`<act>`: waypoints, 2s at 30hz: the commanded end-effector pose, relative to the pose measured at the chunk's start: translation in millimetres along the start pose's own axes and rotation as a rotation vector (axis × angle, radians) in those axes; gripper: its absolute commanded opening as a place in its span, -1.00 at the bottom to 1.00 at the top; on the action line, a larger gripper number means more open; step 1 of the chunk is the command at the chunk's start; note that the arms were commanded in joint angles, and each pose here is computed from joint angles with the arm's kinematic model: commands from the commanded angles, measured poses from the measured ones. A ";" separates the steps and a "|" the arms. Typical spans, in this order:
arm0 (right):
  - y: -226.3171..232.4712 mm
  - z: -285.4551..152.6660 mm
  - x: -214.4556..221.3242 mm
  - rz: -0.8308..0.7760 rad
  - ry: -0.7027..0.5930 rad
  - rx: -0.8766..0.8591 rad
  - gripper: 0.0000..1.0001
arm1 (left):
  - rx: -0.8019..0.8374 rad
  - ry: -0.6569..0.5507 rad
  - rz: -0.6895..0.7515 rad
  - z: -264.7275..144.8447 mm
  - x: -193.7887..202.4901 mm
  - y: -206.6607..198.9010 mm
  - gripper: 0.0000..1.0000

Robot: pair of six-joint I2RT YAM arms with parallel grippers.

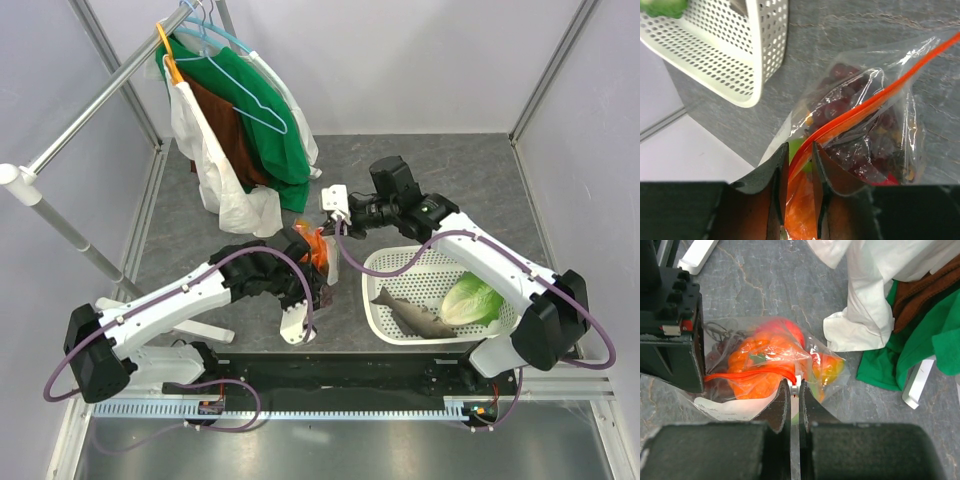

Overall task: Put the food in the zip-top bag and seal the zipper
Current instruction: Place the zipper food storage bag at the center of the board.

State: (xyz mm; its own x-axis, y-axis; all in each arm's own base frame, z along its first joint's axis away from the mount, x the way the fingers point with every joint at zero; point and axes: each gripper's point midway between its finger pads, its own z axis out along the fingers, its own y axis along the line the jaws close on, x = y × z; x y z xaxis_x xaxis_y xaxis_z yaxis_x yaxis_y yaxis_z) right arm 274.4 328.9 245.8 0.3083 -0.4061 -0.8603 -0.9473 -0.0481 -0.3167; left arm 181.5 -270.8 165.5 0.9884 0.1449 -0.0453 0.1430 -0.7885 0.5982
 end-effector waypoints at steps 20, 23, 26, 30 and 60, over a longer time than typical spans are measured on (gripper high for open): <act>-3.0 15.7 -19.8 -0.039 -0.031 -0.013 -0.97 | 0.182 0.279 0.422 -21.3 20.0 -0.6 0.44; -2.5 18.7 -23.1 -0.040 -0.037 -0.020 -0.97 | 0.187 0.280 0.430 -21.0 19.9 -2.3 0.41; -2.3 22.3 -29.3 -0.047 -0.049 -0.029 -0.97 | 0.219 0.293 0.433 -17.7 23.2 -9.1 0.04; -2.7 24.2 -33.6 -0.054 -0.054 -0.031 -0.97 | 0.257 0.315 0.420 -16.3 28.4 -18.6 -0.59; -102.1 -73.2 -23.5 0.240 -0.074 0.421 0.96 | -0.288 0.124 -0.492 -59.0 59.9 85.0 -0.96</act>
State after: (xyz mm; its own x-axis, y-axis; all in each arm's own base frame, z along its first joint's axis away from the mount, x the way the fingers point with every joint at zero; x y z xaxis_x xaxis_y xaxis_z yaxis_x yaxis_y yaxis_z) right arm 333.7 309.2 261.9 0.1557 -0.4452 -0.8818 -0.9313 0.2314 -0.2813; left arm 216.8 -269.6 218.1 0.8808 0.4536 -0.1357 0.4235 -0.6265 0.6543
